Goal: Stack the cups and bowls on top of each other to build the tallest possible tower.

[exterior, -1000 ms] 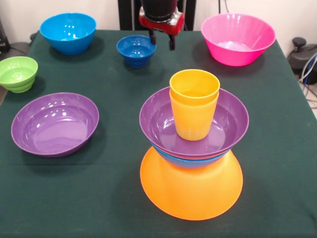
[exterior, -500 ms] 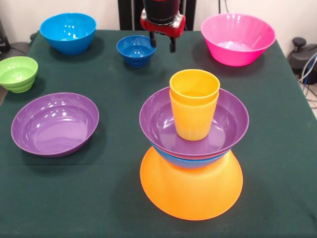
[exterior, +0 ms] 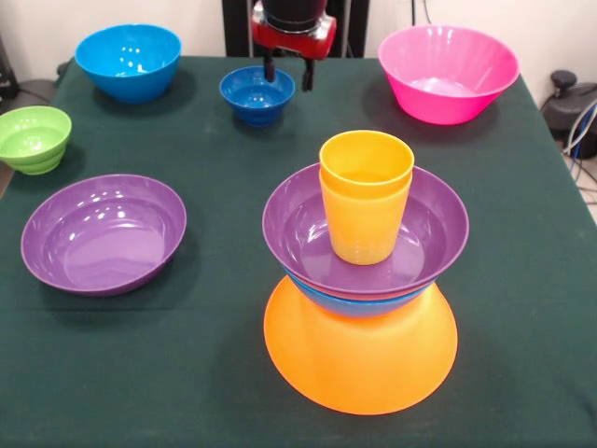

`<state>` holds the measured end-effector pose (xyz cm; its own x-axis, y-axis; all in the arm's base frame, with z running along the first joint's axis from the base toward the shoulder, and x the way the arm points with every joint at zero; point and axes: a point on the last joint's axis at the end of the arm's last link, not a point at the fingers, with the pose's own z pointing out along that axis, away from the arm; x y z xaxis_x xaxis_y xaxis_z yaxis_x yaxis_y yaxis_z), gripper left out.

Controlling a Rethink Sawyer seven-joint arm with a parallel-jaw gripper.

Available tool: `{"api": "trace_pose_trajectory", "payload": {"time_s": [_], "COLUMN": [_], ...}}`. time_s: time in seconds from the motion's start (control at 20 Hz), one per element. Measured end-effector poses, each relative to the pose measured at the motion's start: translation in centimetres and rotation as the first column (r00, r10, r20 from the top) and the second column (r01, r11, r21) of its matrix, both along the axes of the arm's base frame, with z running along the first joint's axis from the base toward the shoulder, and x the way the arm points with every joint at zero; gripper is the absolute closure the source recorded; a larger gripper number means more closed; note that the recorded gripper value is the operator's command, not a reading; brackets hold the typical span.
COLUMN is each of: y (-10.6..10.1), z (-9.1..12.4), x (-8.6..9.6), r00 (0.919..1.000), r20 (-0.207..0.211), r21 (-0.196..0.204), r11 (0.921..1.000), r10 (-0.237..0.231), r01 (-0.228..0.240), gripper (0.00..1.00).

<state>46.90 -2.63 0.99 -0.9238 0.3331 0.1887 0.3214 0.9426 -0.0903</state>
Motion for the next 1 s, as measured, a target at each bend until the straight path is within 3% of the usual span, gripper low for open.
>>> {"api": "trace_pose_trajectory", "payload": {"time_s": [0.35,0.45,0.5,0.7,1.0], "y": [-1.0,-1.0,-0.8,-0.2,0.1], "z": [-0.6,-0.9,-1.4,-2.2,-3.2], "x": [0.3,0.4,0.6,0.8,0.0], "r00": [0.9940,0.9900,0.9840,0.9745,0.9734], "r20": [0.108,0.140,0.177,0.223,0.227], "r21": [-0.026,-0.024,-0.019,-0.008,-0.010], "r11": [0.9995,0.9996,0.9996,0.9996,0.9994], "r10": [0.019,0.019,0.022,0.028,0.034], "r01": [-0.016,-0.016,-0.019,-0.026,-0.033], "gripper": [0.00,0.00,0.00,0.00,0.00]}}
